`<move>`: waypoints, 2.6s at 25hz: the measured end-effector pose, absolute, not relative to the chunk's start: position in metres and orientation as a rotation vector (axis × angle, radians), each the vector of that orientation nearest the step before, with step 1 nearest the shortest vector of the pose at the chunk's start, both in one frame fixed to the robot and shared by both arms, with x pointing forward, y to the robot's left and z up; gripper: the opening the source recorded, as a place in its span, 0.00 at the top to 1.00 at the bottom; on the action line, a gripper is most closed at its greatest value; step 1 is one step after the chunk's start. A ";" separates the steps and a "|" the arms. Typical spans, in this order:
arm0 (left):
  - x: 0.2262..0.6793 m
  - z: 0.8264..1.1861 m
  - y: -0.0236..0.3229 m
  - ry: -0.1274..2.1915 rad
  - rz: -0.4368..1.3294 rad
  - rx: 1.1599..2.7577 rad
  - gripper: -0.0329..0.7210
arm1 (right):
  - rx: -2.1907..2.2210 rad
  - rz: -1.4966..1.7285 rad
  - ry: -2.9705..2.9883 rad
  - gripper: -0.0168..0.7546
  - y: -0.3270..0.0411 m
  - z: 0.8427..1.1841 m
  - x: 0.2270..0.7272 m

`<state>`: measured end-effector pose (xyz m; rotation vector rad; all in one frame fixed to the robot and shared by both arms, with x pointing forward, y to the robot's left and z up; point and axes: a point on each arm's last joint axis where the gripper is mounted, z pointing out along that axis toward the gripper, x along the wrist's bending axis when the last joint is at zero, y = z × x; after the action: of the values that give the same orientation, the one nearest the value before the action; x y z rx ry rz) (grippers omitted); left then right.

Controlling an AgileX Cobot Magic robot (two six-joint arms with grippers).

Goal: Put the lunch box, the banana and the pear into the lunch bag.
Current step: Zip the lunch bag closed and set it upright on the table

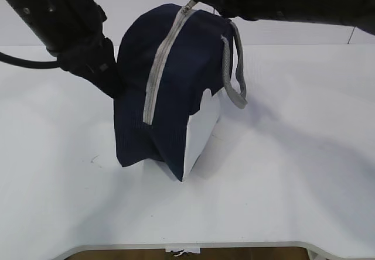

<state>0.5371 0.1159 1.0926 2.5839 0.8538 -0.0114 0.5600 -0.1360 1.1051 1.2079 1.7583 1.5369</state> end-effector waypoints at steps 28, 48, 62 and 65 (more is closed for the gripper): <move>0.532 1.103 0.122 0.838 0.039 2.597 0.97 | 1.304 1.330 1.700 0.98 -0.150 1.086 0.621; 0.529 1.109 0.123 0.829 0.064 2.583 0.97 | 1.410 1.338 1.611 0.98 -0.163 1.071 0.670; 0.525 1.112 0.125 1.027 0.004 2.520 0.74 | 1.451 1.527 1.603 0.98 -0.156 1.074 0.669; 0.524 1.117 0.125 1.114 -0.007 2.471 0.52 | 1.447 1.554 1.634 0.98 -0.153 1.074 0.668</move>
<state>0.5244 0.1254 1.1168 2.4712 1.1139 -0.0072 0.6678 -0.1533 1.0741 1.4465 1.6342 1.5543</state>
